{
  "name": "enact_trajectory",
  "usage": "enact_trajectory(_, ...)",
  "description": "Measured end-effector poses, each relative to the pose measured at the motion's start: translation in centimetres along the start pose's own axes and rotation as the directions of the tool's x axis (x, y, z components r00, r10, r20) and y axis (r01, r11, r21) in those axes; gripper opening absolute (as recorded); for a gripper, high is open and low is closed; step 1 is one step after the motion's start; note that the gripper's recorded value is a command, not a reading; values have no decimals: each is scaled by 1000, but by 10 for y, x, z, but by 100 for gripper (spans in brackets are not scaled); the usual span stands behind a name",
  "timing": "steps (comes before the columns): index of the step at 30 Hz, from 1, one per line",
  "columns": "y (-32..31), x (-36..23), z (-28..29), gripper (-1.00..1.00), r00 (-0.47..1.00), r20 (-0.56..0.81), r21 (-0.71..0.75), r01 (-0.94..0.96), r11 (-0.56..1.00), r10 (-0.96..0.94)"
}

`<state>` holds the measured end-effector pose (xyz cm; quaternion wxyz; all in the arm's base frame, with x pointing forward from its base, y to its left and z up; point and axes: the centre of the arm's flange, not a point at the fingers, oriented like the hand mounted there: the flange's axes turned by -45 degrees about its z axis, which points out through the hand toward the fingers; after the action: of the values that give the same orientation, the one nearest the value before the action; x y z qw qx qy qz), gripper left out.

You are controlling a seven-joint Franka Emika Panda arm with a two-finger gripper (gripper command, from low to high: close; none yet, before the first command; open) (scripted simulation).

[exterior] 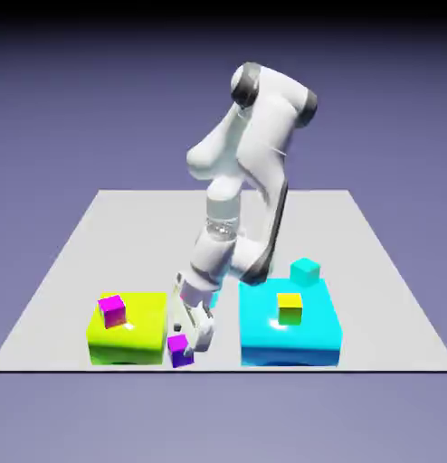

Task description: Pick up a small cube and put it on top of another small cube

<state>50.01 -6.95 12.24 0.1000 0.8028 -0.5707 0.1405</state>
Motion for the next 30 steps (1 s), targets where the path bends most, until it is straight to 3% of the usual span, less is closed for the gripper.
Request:
enact_trajectory(1, 0, 0, 2, -100, 1000, 1, 0, 0, 1000, 0)
enact_trajectory(10, 0, 7, -66, -100, 1000, 0, 1, 1, 1000, -1)
enact_trajectory(13, -10, 9, -91, -100, 993, 57, 30, 104, 994, -106)
enact_trajectory(21, 16, 94, -125, -100, 971, 86, 81, 217, 973, -224)
enact_trajectory(30, 88, 202, -161, -100, 968, -11, 91, 250, 964, -250)
